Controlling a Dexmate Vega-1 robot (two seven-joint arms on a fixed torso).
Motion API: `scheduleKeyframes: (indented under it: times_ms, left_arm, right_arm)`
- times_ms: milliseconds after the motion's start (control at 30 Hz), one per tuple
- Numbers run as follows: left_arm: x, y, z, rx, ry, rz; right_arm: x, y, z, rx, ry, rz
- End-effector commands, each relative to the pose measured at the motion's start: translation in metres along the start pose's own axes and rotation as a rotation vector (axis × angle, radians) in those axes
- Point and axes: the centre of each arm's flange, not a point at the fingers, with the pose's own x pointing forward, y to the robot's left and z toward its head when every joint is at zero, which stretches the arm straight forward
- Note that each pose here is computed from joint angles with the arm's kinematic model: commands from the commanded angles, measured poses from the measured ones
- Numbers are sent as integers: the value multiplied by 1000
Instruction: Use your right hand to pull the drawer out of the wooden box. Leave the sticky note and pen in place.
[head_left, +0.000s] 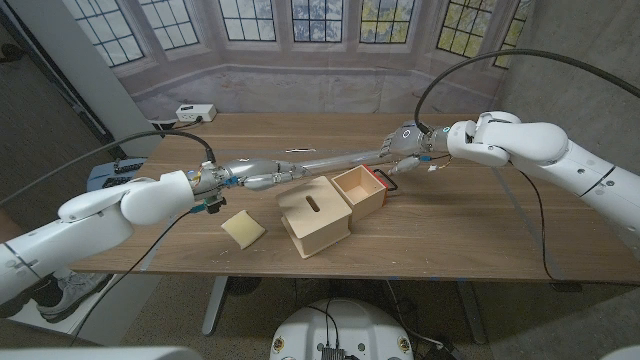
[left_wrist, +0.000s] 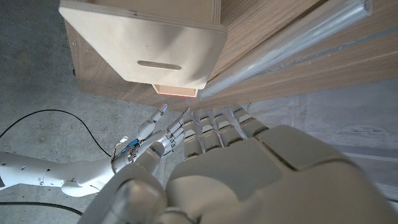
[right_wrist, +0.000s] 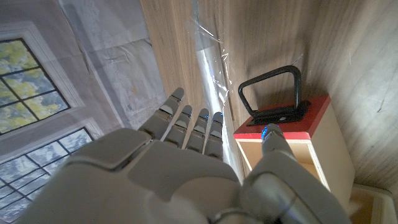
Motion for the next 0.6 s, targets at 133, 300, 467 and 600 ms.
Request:
scheduleKeyframes:
  times_ms: [133, 300, 467, 600]
  left_arm:
    - [0, 3, -8, -31, 13, 75]
    - [-2, 6, -14, -43, 23, 113]
    - [-2, 7, -19, -50, 28, 142]
    - [-1, 7, -22, -59, 27, 165]
  right_arm:
    - [-6, 5, -2, 100, 78, -37]
    - [-10, 6, -5, 157, 109, -52]
    - [-13, 7, -5, 209, 139, -76]
    - [-14, 7, -5, 237, 164, -98]
